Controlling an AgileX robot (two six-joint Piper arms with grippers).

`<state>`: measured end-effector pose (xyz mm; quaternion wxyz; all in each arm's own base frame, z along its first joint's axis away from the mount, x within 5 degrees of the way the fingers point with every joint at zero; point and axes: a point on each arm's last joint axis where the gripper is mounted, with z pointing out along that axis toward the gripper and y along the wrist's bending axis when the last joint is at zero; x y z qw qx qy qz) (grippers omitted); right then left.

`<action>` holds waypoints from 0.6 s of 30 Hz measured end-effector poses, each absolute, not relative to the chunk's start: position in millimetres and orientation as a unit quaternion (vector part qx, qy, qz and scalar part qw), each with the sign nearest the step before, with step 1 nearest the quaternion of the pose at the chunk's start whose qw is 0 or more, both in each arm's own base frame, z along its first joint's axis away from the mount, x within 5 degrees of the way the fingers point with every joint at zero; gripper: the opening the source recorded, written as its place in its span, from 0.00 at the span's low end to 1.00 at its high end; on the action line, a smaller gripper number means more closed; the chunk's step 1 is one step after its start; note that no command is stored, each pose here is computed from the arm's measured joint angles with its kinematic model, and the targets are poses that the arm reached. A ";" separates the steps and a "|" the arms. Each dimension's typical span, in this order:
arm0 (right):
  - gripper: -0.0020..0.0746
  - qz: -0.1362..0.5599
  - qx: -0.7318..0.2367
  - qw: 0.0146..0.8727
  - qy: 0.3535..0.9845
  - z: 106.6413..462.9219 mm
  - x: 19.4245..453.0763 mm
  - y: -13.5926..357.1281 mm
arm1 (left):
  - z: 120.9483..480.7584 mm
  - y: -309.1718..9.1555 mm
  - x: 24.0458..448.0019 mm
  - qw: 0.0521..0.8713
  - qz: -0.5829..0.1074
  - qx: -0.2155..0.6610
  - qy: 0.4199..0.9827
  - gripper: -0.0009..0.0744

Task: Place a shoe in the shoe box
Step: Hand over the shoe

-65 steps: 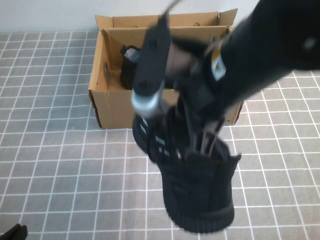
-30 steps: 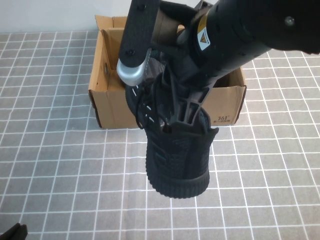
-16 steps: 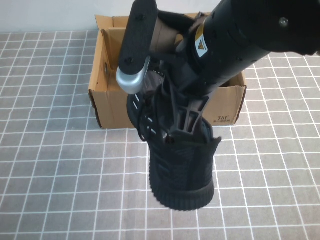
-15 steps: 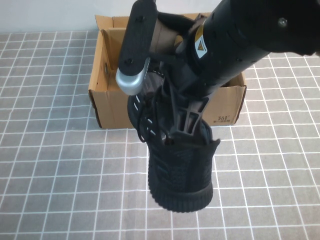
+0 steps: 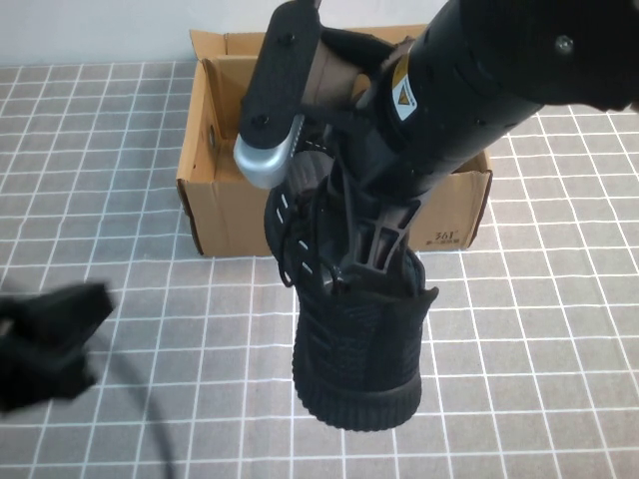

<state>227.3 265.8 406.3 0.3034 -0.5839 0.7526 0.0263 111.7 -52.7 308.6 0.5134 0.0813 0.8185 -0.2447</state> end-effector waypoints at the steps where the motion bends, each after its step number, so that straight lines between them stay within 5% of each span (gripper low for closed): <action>1: 0.05 0.025 -0.583 0.304 0.753 406.3 227.9 265.3 | 315.8 -56.2 121.1 0.504 -0.238 0.101 0.824 0.01; 18: 0.05 0.081 -0.398 0.331 0.852 410.6 309.0 174.3 | 361.0 -108.2 248.1 0.427 -0.286 0.276 0.812 0.01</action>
